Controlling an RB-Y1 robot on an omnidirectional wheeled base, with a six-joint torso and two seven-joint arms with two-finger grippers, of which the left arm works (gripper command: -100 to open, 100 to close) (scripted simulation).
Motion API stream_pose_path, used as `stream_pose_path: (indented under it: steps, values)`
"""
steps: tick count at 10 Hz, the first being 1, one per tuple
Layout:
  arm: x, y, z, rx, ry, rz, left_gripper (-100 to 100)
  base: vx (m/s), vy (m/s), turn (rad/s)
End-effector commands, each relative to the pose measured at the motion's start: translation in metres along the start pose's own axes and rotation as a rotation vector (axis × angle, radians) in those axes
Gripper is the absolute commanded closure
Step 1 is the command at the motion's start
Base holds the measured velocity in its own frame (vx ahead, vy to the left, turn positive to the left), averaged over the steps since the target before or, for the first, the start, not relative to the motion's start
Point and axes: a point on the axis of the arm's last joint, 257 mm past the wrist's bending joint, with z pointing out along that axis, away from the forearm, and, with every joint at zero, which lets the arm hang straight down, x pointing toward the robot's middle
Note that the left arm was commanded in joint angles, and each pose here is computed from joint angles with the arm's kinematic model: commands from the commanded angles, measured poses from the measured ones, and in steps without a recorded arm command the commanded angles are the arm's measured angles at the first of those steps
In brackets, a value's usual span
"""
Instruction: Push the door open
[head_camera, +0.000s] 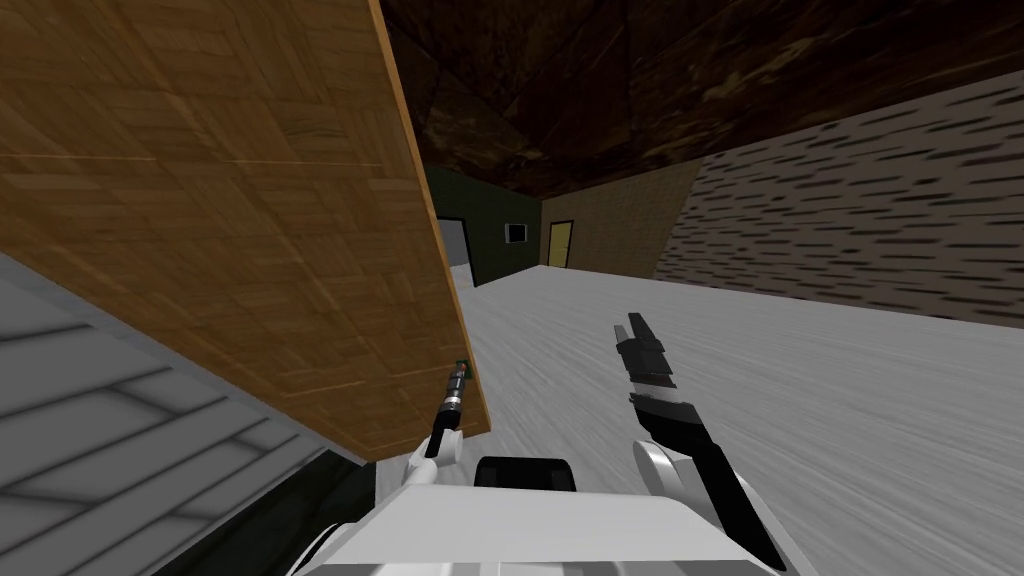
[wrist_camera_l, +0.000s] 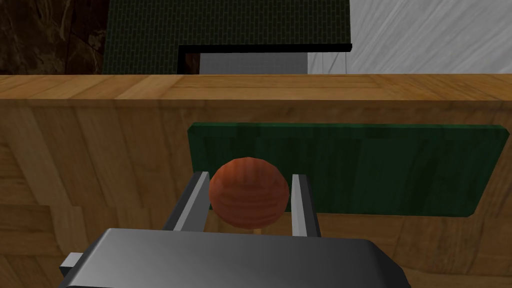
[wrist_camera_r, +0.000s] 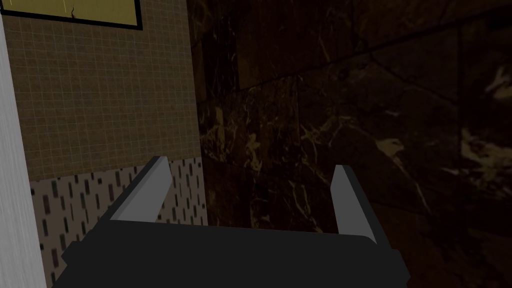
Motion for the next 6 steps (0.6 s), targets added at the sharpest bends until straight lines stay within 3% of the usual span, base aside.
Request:
stream_pose_path:
  steps: [1, 4, 5, 6]
  values:
    - [-0.014, -0.004, 0.0021, 0.006, -0.030, 0.000, 100, 0.195, -0.082, 0.072]
    - [-0.033, -0.005, 0.0036, 0.004, -0.079, -0.006, 100, 0.229, -0.090, 0.076]
    - [-0.031, 0.000, -0.0003, -0.007, -0.068, -0.005, 100, 0.114, -0.036, 0.046]
    - [-0.044, -0.003, 0.0007, -0.002, -0.096, -0.004, 100, 0.160, -0.017, 0.044]
